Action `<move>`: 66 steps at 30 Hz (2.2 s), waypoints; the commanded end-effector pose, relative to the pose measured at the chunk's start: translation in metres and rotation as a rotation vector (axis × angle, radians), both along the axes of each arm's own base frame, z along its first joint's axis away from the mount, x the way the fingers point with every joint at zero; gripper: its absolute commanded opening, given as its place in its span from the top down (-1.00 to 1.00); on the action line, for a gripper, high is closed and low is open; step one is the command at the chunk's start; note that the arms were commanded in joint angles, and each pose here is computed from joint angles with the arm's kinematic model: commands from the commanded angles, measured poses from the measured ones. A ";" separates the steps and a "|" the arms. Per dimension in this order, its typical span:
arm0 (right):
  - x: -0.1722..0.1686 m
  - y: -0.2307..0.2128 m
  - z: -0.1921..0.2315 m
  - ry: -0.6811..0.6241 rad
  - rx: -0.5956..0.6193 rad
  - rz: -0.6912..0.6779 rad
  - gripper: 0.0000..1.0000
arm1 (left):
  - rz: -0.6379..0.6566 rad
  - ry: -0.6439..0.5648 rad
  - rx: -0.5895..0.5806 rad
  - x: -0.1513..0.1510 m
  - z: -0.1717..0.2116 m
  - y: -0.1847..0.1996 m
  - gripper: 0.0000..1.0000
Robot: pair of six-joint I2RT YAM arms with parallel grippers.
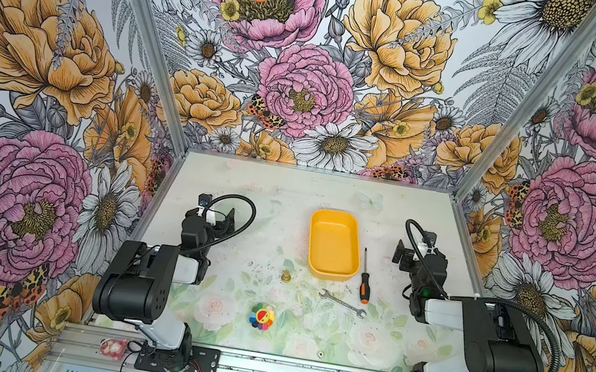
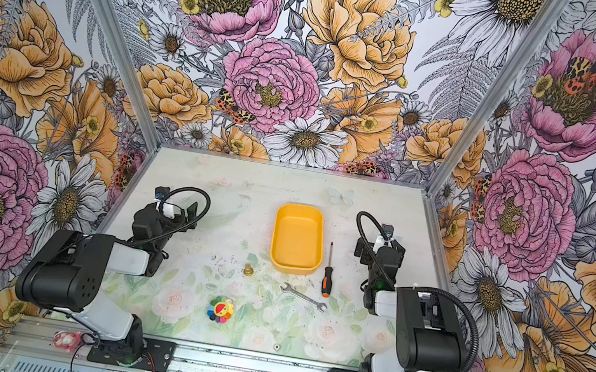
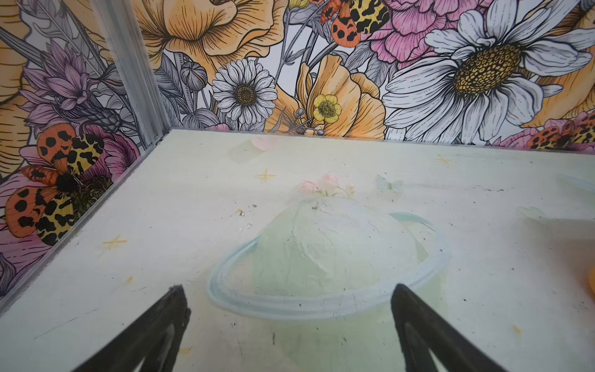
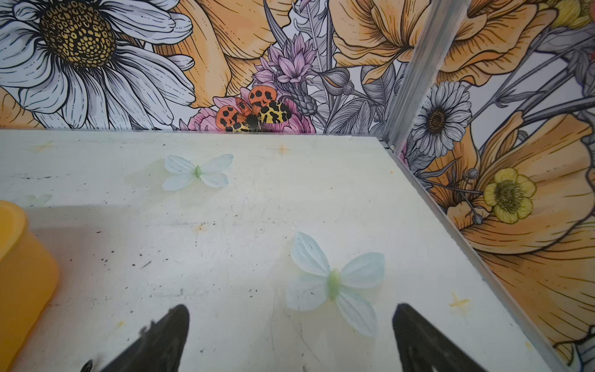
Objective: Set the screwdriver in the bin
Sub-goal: 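Raise the right arm from rest toward the screwdriver beside the yellow bin, then lower the right gripper over the screwdriver handle and close on it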
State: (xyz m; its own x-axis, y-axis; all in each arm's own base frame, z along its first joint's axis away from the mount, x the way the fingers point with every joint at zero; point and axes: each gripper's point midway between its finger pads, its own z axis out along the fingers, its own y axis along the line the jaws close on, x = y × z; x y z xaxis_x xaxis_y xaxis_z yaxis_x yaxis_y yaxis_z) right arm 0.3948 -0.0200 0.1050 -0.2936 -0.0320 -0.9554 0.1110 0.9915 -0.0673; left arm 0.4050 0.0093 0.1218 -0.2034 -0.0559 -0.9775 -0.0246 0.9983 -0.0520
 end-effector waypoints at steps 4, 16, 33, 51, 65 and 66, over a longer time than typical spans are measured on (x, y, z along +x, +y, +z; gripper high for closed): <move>0.006 0.002 0.007 -0.022 0.015 0.007 -0.99 | -0.005 -0.018 0.000 0.002 0.007 0.001 -0.98; 0.006 -0.003 0.008 -0.023 0.016 -0.021 -0.99 | -0.018 -0.020 0.010 0.001 0.007 -0.003 -0.98; -0.047 0.038 0.031 0.350 0.337 0.003 -0.80 | -0.040 0.086 -0.159 -0.025 0.064 -0.019 -0.97; -0.144 0.093 -0.039 0.736 0.451 -0.016 -0.57 | -0.122 0.343 -0.353 -0.071 0.028 -0.088 -0.98; -0.140 0.125 -0.044 0.771 0.265 0.071 -0.45 | -0.134 0.416 -0.355 -0.070 0.013 -0.093 -0.97; -0.138 0.127 -0.043 0.773 0.261 0.079 -0.44 | -0.136 0.418 -0.356 -0.070 0.013 -0.094 -0.98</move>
State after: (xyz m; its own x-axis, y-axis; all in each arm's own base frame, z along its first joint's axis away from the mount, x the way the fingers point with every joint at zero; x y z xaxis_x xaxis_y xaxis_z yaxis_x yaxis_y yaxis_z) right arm 0.2414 0.1032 0.0476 -0.8977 0.1312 -0.4207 0.0723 0.9856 0.1531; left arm 0.3319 -0.0779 0.1233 -0.6027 -0.2996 -0.7396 -0.0064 0.9286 -0.3710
